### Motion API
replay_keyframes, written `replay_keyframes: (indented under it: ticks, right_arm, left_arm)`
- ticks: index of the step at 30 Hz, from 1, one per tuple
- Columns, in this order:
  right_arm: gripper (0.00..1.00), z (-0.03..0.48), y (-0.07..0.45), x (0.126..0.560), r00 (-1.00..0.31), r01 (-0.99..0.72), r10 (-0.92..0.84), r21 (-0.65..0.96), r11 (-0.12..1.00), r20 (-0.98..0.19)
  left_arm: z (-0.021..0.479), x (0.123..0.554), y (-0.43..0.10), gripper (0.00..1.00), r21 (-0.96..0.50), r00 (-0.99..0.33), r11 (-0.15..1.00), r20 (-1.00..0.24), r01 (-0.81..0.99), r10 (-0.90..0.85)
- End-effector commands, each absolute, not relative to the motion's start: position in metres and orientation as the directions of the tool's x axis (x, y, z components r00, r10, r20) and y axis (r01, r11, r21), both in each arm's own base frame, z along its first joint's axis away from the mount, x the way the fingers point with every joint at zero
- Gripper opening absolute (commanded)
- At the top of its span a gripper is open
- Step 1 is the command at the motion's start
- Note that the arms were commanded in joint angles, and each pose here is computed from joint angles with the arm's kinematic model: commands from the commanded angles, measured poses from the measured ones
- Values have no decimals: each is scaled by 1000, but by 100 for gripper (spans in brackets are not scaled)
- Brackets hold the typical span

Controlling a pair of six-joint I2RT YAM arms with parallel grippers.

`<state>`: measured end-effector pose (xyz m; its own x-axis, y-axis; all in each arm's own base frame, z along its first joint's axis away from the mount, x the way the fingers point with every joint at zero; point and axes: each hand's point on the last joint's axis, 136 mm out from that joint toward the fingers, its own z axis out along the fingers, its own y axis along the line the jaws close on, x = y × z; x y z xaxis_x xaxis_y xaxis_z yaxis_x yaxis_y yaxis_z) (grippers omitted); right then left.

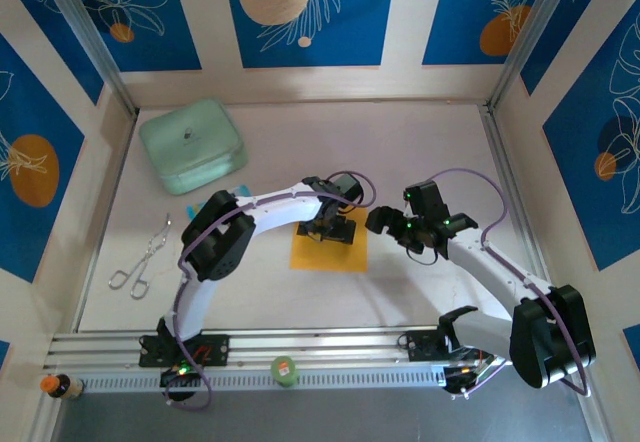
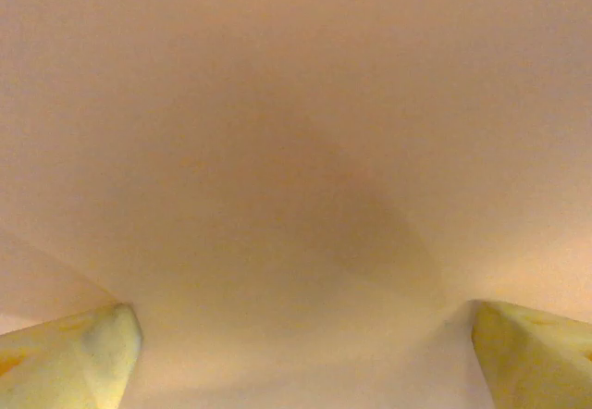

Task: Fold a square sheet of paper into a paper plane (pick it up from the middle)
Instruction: First fold the square sheet of paper in half at the center of the table.

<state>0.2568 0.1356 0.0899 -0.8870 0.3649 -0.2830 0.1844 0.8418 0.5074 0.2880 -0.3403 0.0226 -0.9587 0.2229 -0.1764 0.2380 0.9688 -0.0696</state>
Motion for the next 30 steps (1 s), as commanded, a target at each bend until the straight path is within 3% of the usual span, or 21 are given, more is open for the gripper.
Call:
replay_keyframes:
  ticks: [1, 11, 18, 24, 30]
  right_arm:
    - [94, 97, 143, 257, -899, 150, 336, 522, 840, -283]
    - [94, 92, 147, 255, -905, 142, 327, 532, 835, -273]
    - [94, 82, 138, 255, -900, 202, 351, 468, 860, -258]
    - [95, 88, 120, 259, -853, 230, 347, 317, 920, -389]
    - [95, 88, 117, 259, -846, 219, 330, 292, 931, -419]
  left_arm:
    - [19, 279, -342, 94, -82, -970, 973, -131, 217, 206]
    - [-3, 274, -341, 95, -71, -979, 978, -83, 194, 188]
    - [-28, 262, -320, 91, 21, -980, 980, -22, 197, 197]
    - [-37, 258, -312, 88, 56, -977, 976, -11, 211, 212]
    - [-28, 261, -316, 86, 41, -975, 975, -35, 219, 220]
